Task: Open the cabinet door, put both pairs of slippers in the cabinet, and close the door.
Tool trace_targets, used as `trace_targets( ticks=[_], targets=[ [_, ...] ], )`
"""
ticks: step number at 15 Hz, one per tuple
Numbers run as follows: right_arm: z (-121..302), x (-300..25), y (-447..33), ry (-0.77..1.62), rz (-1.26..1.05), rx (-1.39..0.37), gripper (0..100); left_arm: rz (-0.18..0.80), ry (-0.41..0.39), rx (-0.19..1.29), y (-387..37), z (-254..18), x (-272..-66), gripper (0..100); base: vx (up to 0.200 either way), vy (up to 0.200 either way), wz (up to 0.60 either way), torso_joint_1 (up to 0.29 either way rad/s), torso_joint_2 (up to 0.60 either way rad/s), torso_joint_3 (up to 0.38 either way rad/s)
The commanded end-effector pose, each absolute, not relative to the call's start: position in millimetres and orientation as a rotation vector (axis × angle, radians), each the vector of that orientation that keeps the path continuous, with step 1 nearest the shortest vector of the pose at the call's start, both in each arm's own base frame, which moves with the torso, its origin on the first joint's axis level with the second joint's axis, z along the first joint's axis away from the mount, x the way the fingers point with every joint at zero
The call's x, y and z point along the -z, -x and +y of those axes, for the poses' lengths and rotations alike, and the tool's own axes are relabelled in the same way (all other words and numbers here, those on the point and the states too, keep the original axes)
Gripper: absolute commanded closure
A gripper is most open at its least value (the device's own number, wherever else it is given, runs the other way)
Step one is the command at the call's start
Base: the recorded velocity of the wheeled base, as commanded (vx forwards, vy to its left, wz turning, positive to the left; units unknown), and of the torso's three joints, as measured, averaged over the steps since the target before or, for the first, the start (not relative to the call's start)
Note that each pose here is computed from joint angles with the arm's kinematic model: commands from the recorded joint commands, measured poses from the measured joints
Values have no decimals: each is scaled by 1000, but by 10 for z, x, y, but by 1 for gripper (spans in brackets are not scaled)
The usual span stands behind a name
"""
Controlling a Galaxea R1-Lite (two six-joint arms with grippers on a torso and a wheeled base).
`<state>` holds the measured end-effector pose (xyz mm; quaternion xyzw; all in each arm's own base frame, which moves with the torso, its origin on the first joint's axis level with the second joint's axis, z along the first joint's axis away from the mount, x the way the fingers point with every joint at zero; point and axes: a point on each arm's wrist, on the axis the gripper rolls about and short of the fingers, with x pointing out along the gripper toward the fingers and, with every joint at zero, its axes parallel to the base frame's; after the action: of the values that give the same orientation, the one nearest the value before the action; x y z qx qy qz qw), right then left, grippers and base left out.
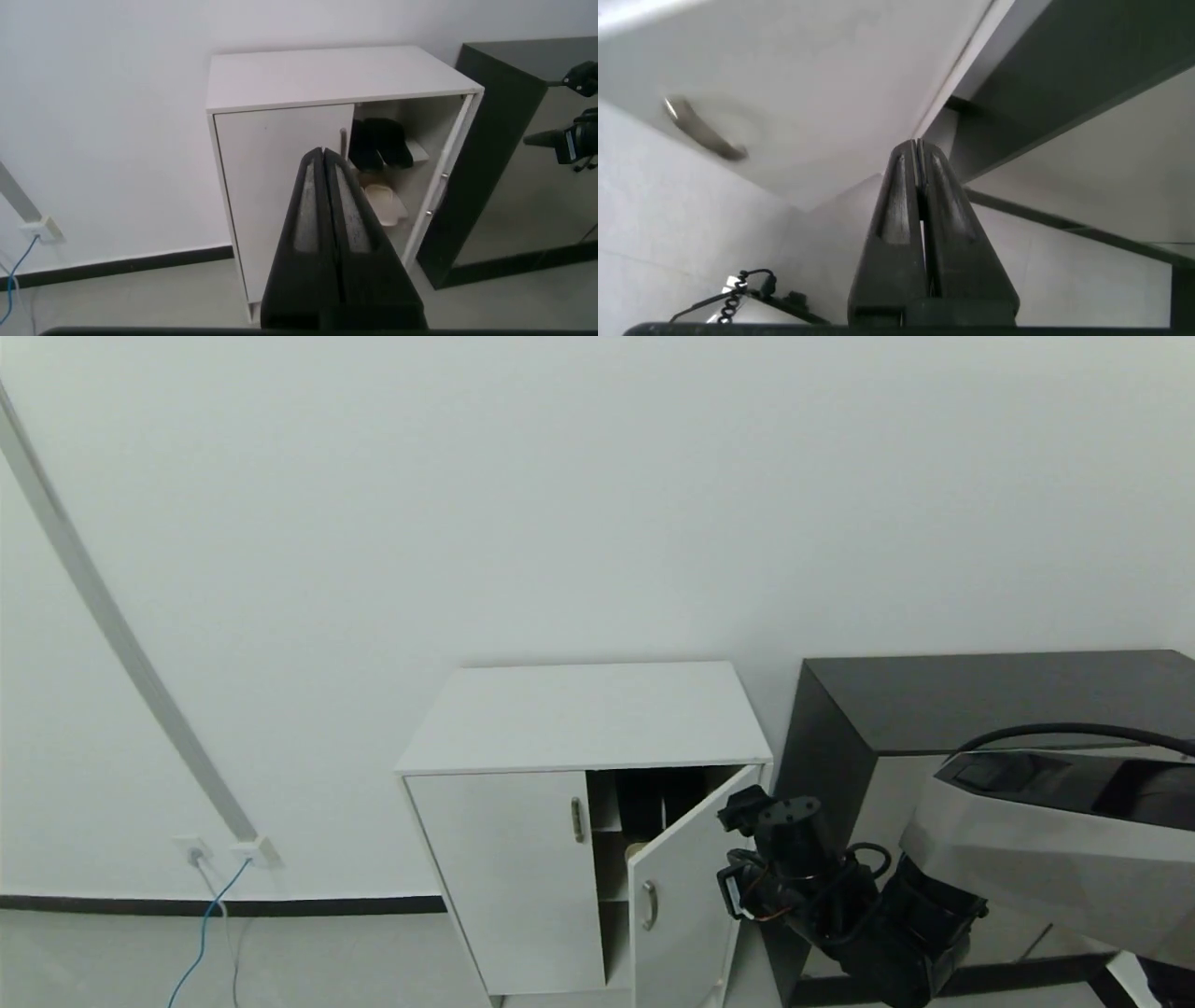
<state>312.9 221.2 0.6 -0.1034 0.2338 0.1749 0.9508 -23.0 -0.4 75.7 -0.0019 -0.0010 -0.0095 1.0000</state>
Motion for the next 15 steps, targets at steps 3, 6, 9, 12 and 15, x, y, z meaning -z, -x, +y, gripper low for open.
trace_targets(
  ticks=[3,6,9,12,15],
  targets=[
    [2190,38,-3076,196,484,-417,100,-1,5,20,229,-4,-759,100,0,0,0,0,0,0],
    [2117,77,-2945,156,454,-526,100,-1,5,20,229,-4,-759,100,0,0,0,0,0,0],
    [2049,113,-2821,151,446,-606,100,-1,5,20,229,-4,-759,100,0,0,0,0,0,0],
    [2043,183,-2799,161,426,-626,100,-1,5,20,229,-4,-759,100,200,0,0,-1,1,1],
    [2045,185,-2802,161,425,-626,100,-1,5,20,229,-4,-759,100,200,0,0,-7,1,7]
  ],
)
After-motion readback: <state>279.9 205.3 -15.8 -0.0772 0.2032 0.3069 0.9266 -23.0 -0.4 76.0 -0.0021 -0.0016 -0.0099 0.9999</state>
